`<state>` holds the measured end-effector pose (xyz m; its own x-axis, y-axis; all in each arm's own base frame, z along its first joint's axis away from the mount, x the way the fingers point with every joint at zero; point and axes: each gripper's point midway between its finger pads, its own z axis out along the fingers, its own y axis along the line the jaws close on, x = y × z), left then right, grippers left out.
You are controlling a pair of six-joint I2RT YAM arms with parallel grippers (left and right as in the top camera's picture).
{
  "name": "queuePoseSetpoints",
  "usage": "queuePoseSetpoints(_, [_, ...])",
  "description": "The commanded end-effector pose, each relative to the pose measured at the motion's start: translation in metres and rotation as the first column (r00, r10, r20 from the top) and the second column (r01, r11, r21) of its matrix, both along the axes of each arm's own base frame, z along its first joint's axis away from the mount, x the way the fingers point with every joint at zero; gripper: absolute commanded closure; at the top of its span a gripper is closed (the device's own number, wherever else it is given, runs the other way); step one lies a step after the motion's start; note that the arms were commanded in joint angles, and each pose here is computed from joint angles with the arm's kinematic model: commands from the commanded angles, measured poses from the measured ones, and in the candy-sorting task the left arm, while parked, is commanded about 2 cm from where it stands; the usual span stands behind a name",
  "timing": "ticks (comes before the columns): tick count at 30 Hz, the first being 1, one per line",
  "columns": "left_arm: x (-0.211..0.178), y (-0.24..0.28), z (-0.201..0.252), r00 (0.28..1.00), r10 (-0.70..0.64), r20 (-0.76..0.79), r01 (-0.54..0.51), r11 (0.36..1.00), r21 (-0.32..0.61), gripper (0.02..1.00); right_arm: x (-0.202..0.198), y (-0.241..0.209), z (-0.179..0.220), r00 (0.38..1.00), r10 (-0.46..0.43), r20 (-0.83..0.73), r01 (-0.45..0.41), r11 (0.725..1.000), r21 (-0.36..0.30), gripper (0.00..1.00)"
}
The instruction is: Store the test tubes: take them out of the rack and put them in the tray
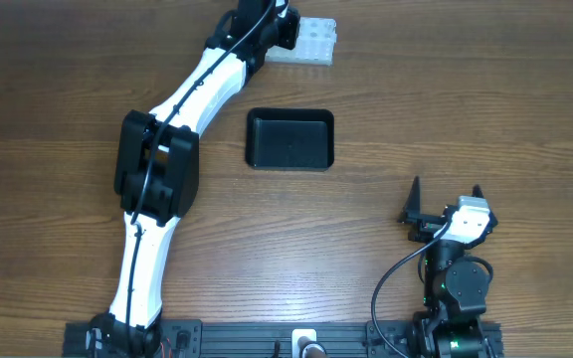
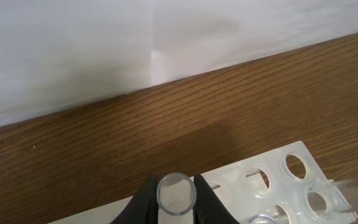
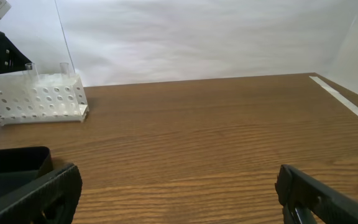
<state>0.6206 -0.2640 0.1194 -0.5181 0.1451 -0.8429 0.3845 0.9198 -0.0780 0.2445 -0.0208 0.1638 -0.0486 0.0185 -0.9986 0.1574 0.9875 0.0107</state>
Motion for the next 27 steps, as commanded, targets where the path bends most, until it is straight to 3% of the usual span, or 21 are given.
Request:
queuePoseSetpoints(1, [0.0027,-0.0045,0.0047,1.0,-0.02,0.016,0.02,1.0,-0.006,0.866,-0.0003,-0.0015,-0.0014,1.0,-0.005,0.001,0.005,1.0,0.002,0.009])
queuePoseSetpoints(18, [0.0026,-0.0045,0.0044,1.0,-0.02,0.015,0.021,1.0,-0.006,0.972,-0.0003,-0.0015,-0.0014,1.0,-0.005,0.001,0.005,1.0,0.002,0.009])
queuePoseSetpoints(27, [0.0027,-0.0045,0.005,1.0,-0.02,0.017,0.02,1.0,-0.006,0.978,-0.0003,-0.0015,-0.0014,1.0,-0.005,0.001,0.005,1.0,0.002,0.007])
